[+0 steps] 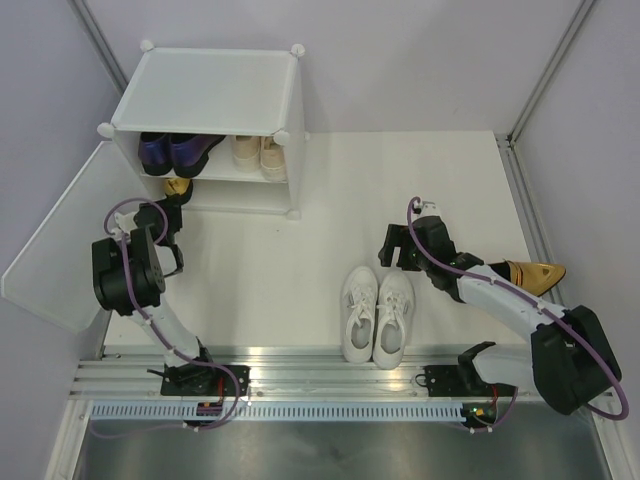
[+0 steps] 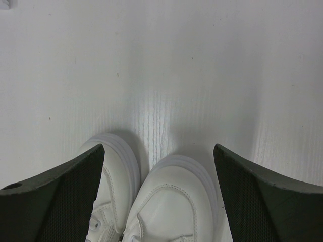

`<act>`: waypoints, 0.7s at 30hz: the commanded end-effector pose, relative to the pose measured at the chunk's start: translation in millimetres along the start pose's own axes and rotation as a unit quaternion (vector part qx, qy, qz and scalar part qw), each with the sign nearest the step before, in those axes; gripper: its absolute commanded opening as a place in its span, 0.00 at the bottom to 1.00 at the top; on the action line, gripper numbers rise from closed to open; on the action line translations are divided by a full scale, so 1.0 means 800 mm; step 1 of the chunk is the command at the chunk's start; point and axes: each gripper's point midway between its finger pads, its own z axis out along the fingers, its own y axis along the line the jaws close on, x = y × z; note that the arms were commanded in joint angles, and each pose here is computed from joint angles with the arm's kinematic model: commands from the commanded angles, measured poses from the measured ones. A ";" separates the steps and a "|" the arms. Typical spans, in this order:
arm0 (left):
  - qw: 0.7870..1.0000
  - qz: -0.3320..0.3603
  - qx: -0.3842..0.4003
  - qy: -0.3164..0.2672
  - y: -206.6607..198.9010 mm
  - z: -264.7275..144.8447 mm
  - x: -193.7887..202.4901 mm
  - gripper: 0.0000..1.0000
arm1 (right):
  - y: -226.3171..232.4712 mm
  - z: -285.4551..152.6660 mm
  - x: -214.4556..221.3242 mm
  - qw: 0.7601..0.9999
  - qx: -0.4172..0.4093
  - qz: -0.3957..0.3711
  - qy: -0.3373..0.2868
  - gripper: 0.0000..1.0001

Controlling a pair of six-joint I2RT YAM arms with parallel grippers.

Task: Place and organize the shoes in the shoe cabinet
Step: Place the shoe in the shoe cabinet, then pick up the shoe from the center of the board.

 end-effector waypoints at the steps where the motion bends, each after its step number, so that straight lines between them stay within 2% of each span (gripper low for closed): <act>1: 0.998 -0.020 0.052 0.006 -0.038 -0.034 -0.007 0.45 | 0.017 -0.010 -0.032 0.999 -0.025 0.000 -0.039 0.91; 6: 0.997 -0.018 0.071 0.031 -0.058 -0.078 0.000 0.46 | 0.018 -0.014 -0.031 0.999 -0.030 0.000 -0.039 0.91; 8: 0.995 -0.018 0.065 0.071 -0.055 -0.096 0.019 0.46 | 0.019 -0.015 -0.031 0.999 -0.033 0.000 -0.040 0.91; 9: 0.993 -0.004 0.088 0.081 -0.077 -0.110 0.021 0.46 | 0.019 -0.015 -0.032 0.999 -0.033 0.000 -0.041 0.91; 11: 0.990 0.033 0.058 0.124 -0.067 -0.127 0.041 0.47 | 0.017 -0.015 -0.032 0.999 -0.028 -0.003 -0.042 0.91; 12: 0.988 0.052 0.073 0.128 -0.086 -0.142 0.042 0.47 | 0.015 -0.015 -0.035 0.999 -0.023 -0.001 -0.045 0.91; 15: 0.980 0.108 0.083 0.144 -0.095 -0.172 0.056 0.49 | 0.002 -0.017 -0.044 0.998 0.011 0.001 -0.056 0.91; 16: 0.975 0.132 0.113 0.140 -0.117 -0.190 0.054 0.49 | -0.001 -0.019 -0.047 0.998 0.020 0.003 -0.060 0.91; 19: 0.957 0.191 0.140 0.167 -0.137 -0.220 0.080 0.50 | -0.015 -0.028 -0.061 0.995 0.061 0.020 -0.078 0.92; 20: 0.946 0.217 0.175 0.164 -0.164 -0.233 0.083 0.50 | -0.022 -0.032 -0.061 0.994 0.076 0.025 -0.078 0.92; 21: 0.925 0.254 0.202 0.199 -0.177 -0.252 0.112 0.50 | -0.024 -0.037 -0.072 0.991 0.090 0.047 -0.089 0.93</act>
